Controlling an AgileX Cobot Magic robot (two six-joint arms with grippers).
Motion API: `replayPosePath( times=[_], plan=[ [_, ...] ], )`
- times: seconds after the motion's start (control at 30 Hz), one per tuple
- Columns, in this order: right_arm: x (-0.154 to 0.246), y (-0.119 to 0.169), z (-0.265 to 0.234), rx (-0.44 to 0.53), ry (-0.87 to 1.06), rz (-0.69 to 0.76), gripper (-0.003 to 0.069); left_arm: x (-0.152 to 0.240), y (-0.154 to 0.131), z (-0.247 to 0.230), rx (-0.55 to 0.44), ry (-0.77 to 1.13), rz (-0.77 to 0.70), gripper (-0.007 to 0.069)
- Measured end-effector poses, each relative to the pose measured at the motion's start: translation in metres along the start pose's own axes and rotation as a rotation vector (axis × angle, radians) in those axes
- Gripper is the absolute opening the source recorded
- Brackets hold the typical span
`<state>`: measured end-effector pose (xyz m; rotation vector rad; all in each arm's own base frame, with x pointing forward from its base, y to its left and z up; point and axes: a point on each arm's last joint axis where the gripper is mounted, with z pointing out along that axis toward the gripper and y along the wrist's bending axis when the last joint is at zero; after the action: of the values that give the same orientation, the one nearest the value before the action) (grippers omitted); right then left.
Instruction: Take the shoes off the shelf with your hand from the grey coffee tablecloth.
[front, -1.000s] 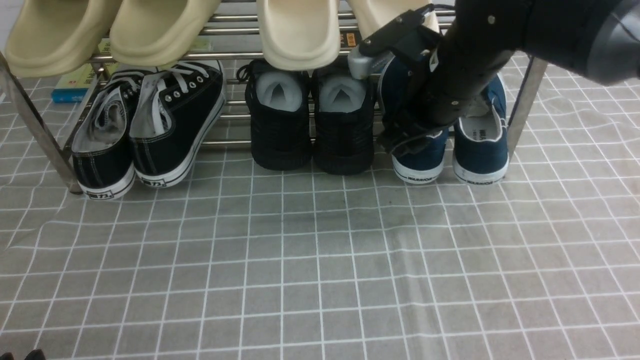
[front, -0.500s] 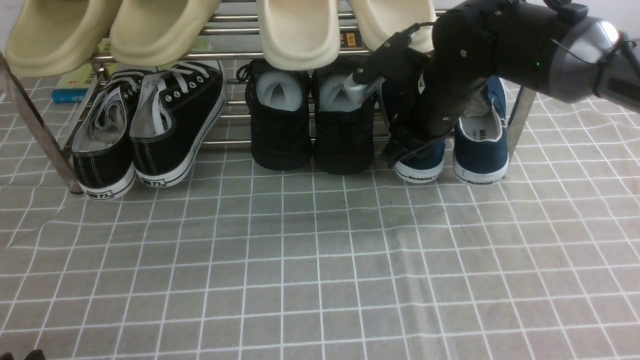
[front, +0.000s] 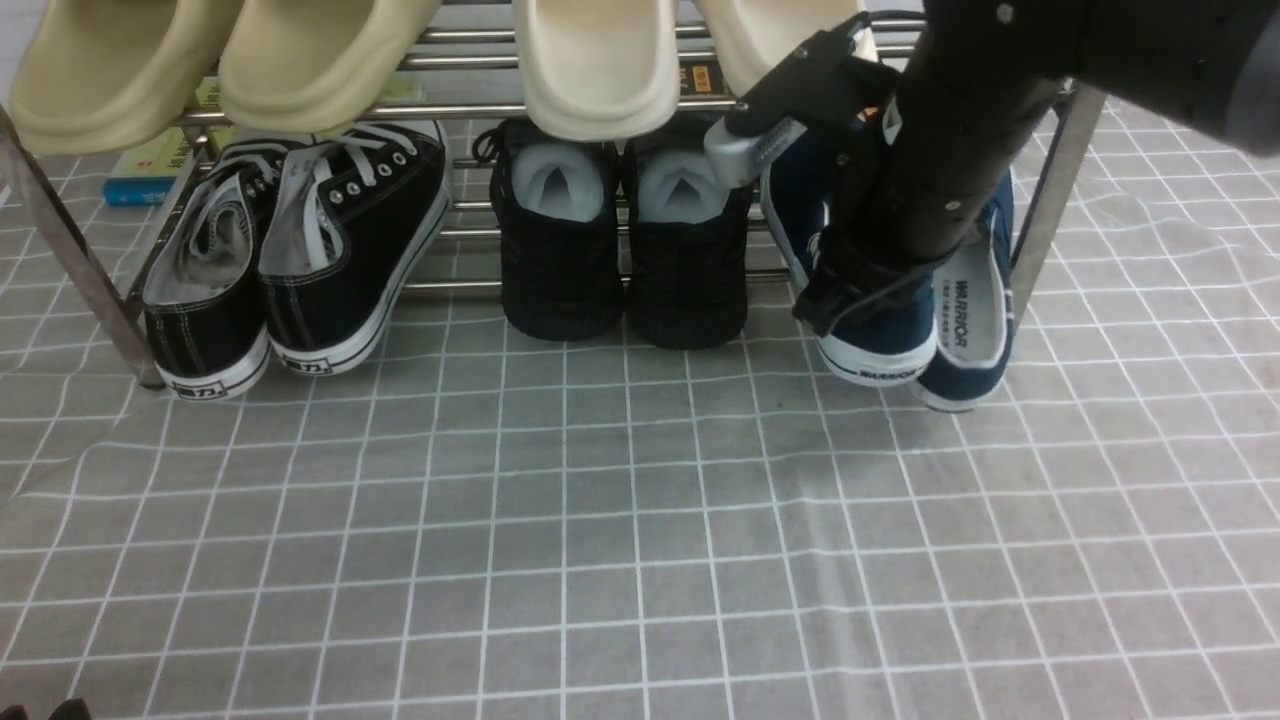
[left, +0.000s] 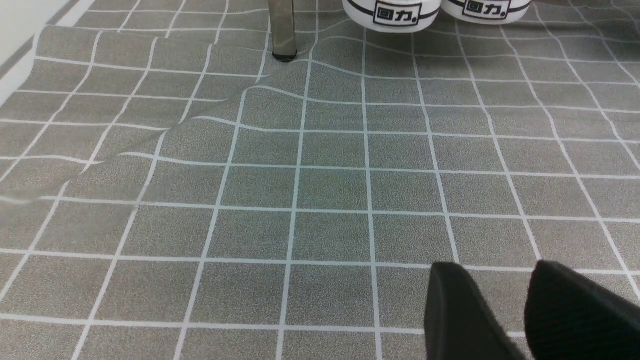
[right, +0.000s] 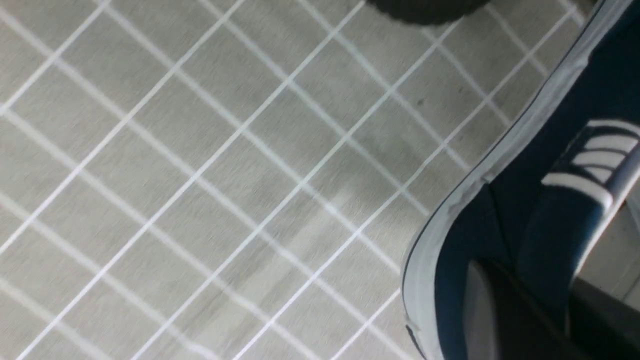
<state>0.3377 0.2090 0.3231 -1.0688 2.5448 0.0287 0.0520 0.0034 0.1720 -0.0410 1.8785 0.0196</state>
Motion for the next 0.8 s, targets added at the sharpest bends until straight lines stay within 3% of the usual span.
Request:
replayPosePath(
  times=[0.4, 0.8],
  plan=[
    [0.009, 0.033, -0.041, -0.081, -0.028, -0.008, 0.0054, 0.0, 0.0, 0.0, 0.0, 0.0, 0.0, 0.024],
    [0.061, 0.077, -0.053, -0.215, 0.049, 0.017, 0.0053, 0.0, 0.0, 0.0, 0.0, 0.0, 0.0, 0.024]
  ],
)
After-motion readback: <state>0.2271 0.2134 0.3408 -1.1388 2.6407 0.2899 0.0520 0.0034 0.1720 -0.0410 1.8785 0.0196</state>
